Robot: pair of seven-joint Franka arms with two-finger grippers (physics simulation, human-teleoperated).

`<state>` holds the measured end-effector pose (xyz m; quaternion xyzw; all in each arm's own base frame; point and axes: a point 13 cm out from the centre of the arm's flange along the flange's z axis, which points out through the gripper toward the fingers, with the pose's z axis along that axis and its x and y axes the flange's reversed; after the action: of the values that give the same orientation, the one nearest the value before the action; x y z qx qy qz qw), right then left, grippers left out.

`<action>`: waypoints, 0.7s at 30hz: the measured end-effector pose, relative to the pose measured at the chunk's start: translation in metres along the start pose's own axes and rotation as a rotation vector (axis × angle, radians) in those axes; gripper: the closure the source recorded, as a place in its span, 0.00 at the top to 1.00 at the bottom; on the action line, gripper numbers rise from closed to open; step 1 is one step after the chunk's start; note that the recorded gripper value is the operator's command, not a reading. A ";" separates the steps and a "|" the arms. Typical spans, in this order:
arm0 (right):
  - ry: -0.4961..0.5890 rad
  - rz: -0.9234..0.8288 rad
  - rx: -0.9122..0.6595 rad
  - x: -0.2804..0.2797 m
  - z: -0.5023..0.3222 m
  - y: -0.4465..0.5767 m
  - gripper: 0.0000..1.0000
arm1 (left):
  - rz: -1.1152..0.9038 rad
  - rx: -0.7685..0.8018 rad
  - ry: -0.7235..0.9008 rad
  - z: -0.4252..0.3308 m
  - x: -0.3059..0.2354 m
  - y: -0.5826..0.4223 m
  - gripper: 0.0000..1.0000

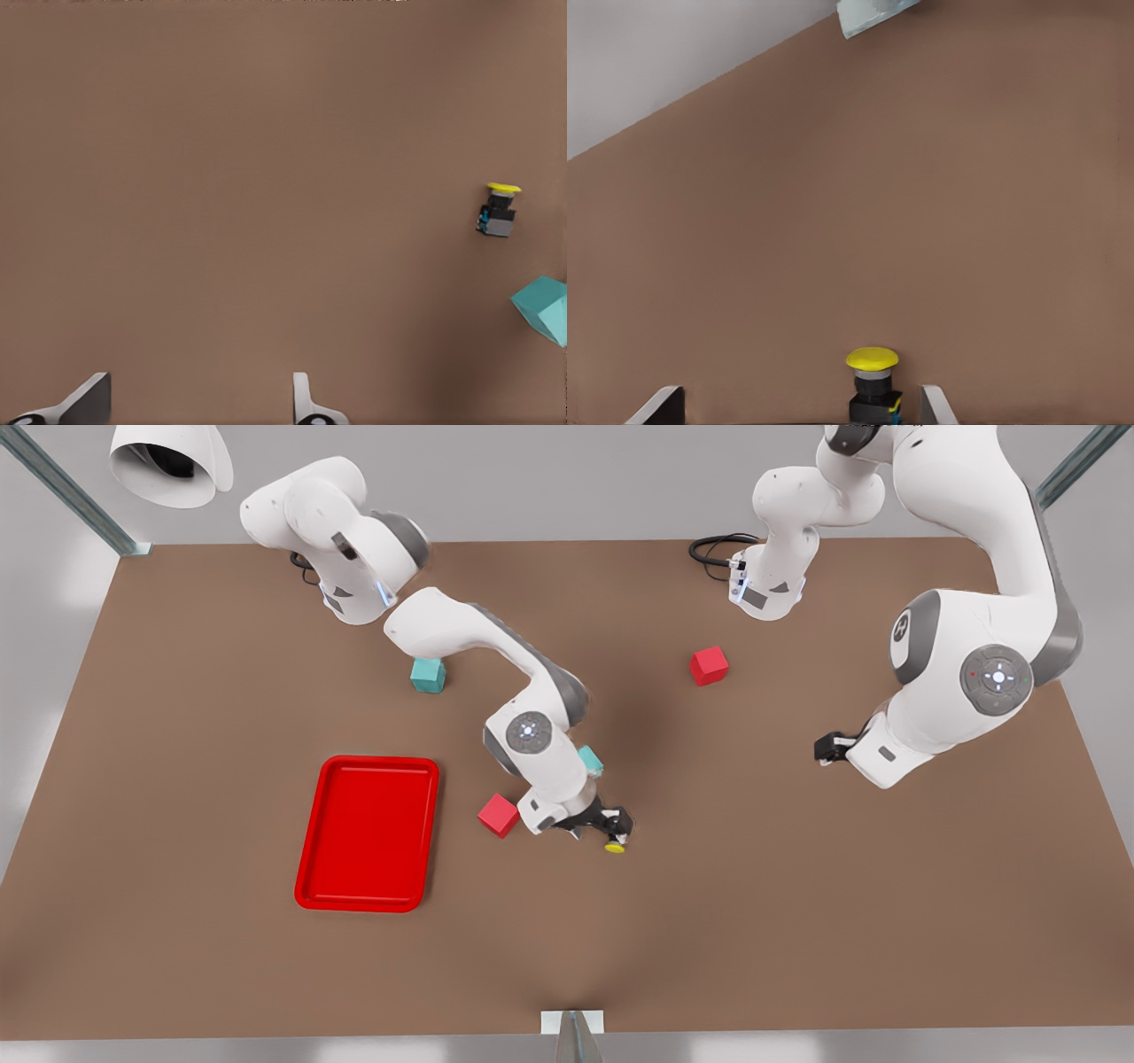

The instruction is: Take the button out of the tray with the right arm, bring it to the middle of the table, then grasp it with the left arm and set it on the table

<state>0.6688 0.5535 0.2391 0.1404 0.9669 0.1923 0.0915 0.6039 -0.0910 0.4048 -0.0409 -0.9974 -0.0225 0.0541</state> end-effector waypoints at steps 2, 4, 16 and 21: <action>0.031 0.084 0.113 -0.036 -0.101 -0.089 1.00 | 0.078 0.003 -0.026 0.001 -0.020 -0.057 1.00; -0.001 0.228 0.228 -0.105 -0.197 -0.226 1.00 | 0.174 0.002 -0.046 0.008 -0.027 -0.145 1.00; 0.108 0.176 0.405 -0.119 -0.432 -0.406 1.00 | 0.095 -0.117 -0.086 0.153 -0.040 -0.311 1.00; 0.190 0.057 0.412 -0.109 -0.431 -0.410 1.00 | -0.003 -0.111 -0.133 0.203 -0.064 -0.320 1.00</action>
<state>0.5748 0.0074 0.4812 0.1647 0.9857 0.0057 -0.0360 0.6190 -0.4050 0.1831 -0.0437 -0.9961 -0.0751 -0.0144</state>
